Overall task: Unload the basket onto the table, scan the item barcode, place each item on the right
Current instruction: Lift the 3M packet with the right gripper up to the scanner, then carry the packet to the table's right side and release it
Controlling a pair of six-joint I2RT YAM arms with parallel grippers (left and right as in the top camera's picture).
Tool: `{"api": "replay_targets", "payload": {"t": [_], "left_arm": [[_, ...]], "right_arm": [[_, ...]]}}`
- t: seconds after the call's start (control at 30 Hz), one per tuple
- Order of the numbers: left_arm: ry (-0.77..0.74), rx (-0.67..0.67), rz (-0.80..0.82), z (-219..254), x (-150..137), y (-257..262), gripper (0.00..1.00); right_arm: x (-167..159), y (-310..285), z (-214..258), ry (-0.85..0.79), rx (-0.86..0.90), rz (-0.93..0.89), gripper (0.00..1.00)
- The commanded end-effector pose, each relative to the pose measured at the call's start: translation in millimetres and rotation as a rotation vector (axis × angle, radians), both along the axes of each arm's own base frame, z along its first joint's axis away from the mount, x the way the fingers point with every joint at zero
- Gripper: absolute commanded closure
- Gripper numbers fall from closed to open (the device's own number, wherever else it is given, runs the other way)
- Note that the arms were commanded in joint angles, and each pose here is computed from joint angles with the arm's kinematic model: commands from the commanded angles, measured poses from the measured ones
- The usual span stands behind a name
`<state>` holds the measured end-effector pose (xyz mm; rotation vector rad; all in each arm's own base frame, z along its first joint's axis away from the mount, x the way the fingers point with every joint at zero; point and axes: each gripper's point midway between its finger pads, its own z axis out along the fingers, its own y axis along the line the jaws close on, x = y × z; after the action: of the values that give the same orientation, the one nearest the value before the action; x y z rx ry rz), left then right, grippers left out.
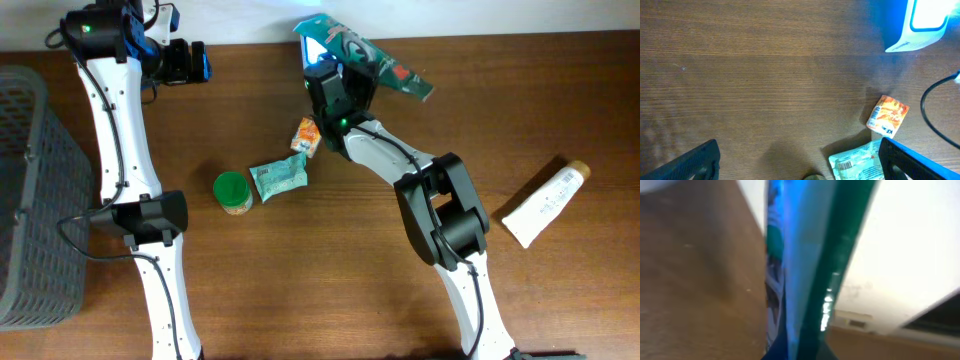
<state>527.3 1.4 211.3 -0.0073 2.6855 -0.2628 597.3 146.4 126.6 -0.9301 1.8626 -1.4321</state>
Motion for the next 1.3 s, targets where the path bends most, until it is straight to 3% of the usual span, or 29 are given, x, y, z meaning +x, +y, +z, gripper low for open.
{"api": "replay_targets", "payload": {"t": [0.0,0.57,0.87,1.0,1.1,1.27], "left_arm": [[-0.009,0.005,-0.002,1,1,1,0.01],[-0.009,0.005,-0.002,1,1,1,0.01],[-0.009,0.005,-0.002,1,1,1,0.01],[-0.009,0.005,-0.002,1,1,1,0.01],[-0.009,0.005,-0.002,1,1,1,0.01],[-0.009,0.005,-0.002,1,1,1,0.01]], "right_arm": [[-4,-10,22,-0.038,-0.079,-0.081,0.96],[-13,5,31,-0.055,-0.086,-0.081,0.96],[-35,-7,129,-0.252,0.054,-0.153,0.96],[-45,-3,146,-0.226,0.098,-0.106,0.96],[-57,13,142,-0.150,0.197,-0.015,0.96],[-101,29,155,-0.029,0.545,0.097,0.96]]}}
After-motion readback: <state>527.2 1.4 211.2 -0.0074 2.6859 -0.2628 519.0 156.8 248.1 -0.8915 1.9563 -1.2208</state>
